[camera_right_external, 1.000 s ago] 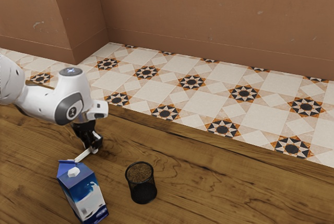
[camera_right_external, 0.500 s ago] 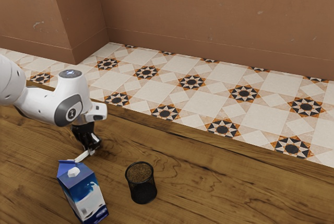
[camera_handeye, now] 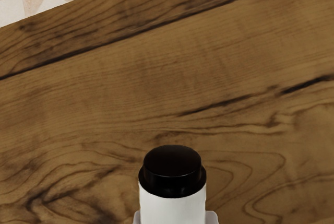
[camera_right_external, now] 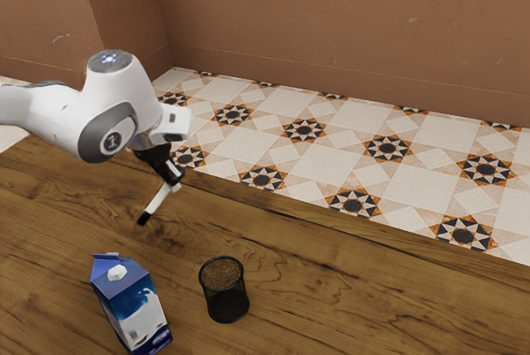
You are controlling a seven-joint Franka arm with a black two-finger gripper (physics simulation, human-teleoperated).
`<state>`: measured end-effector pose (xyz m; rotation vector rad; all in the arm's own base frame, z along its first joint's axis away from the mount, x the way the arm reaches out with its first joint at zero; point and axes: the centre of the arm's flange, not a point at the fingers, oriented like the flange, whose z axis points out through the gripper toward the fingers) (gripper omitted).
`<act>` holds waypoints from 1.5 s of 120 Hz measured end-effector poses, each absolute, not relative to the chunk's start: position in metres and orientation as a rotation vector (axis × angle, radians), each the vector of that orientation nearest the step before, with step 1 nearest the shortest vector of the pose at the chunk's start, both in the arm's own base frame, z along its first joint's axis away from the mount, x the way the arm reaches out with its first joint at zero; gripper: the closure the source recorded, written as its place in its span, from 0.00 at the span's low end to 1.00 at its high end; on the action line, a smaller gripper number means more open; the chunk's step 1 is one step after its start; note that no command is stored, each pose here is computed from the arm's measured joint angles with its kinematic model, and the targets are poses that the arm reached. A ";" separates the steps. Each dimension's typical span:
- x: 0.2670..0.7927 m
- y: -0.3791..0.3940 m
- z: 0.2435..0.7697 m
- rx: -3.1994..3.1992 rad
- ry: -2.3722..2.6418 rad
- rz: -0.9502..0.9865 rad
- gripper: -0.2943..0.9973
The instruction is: Put the marker into the pen holder.
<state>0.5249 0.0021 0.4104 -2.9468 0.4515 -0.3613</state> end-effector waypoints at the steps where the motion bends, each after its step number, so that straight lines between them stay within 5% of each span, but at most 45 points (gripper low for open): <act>1: 0.525 -0.004 0.412 -2.944 0.466 -0.368 0.84; 75: 0.497 -0.167 0.422 -2.920 0.717 -0.654 0.81; 145: 0.458 -0.178 0.357 -2.986 0.648 -0.484 0.81; 180: 0.472 -0.161 0.377 -2.994 0.578 -0.436 0.41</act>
